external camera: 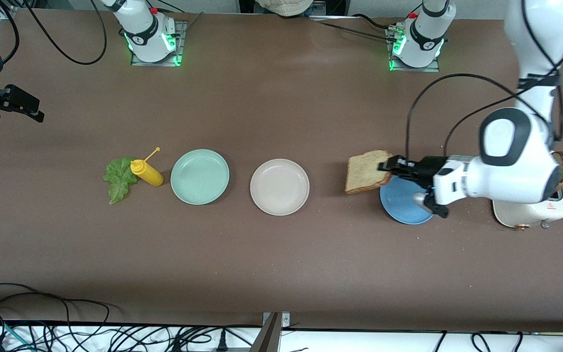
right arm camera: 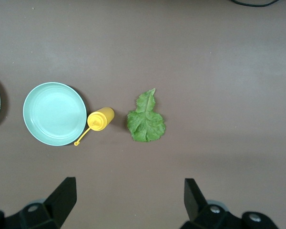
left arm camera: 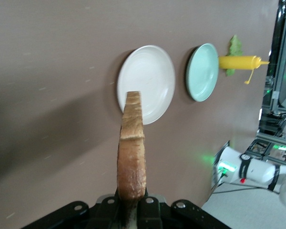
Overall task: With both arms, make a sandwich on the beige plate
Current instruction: 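Carry the bread slice with the left gripper onto the beige plate, then open the left gripper and draw it back toward its base, then reach the right gripper to the lettuce leaf and grasp it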
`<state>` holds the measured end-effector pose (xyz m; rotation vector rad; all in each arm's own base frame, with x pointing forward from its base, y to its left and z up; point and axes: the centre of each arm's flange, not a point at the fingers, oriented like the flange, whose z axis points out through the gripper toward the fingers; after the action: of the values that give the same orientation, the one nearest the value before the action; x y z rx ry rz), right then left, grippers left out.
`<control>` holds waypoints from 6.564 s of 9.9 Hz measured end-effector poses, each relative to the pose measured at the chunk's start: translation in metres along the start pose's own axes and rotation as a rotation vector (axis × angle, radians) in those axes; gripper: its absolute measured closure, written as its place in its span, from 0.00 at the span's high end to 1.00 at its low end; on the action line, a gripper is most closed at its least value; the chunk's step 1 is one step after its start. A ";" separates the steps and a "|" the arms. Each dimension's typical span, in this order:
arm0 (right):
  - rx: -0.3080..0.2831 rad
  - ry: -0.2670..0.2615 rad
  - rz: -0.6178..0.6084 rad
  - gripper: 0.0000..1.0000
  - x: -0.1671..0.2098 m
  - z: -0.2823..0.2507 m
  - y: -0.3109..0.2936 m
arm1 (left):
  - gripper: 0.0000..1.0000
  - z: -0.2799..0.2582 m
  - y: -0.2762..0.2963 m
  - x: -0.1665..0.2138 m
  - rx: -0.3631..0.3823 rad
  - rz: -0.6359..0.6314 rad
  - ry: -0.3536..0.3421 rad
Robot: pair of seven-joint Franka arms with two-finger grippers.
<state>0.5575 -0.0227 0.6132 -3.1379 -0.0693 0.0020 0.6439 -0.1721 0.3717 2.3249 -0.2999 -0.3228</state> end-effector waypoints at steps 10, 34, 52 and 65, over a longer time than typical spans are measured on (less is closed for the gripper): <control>0.000 0.004 0.000 1.00 0.000 0.000 0.000 | 0.10 0.187 0.071 0.039 -0.088 -0.168 0.085; 0.000 0.005 -0.001 1.00 0.001 0.000 0.000 | 1.00 0.181 0.008 0.055 0.241 -0.111 0.109; 0.000 0.005 -0.001 1.00 0.001 0.000 0.000 | 1.00 -0.177 -0.013 -0.059 0.818 -0.307 -0.063; 0.005 -0.135 0.019 1.00 0.023 0.073 0.013 | 1.00 -0.248 0.075 -0.173 0.790 -0.262 0.080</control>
<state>0.5810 -0.0345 0.5404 -3.1291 -0.0393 0.2142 0.5513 -0.0069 0.6192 3.1596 -0.0807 -0.2637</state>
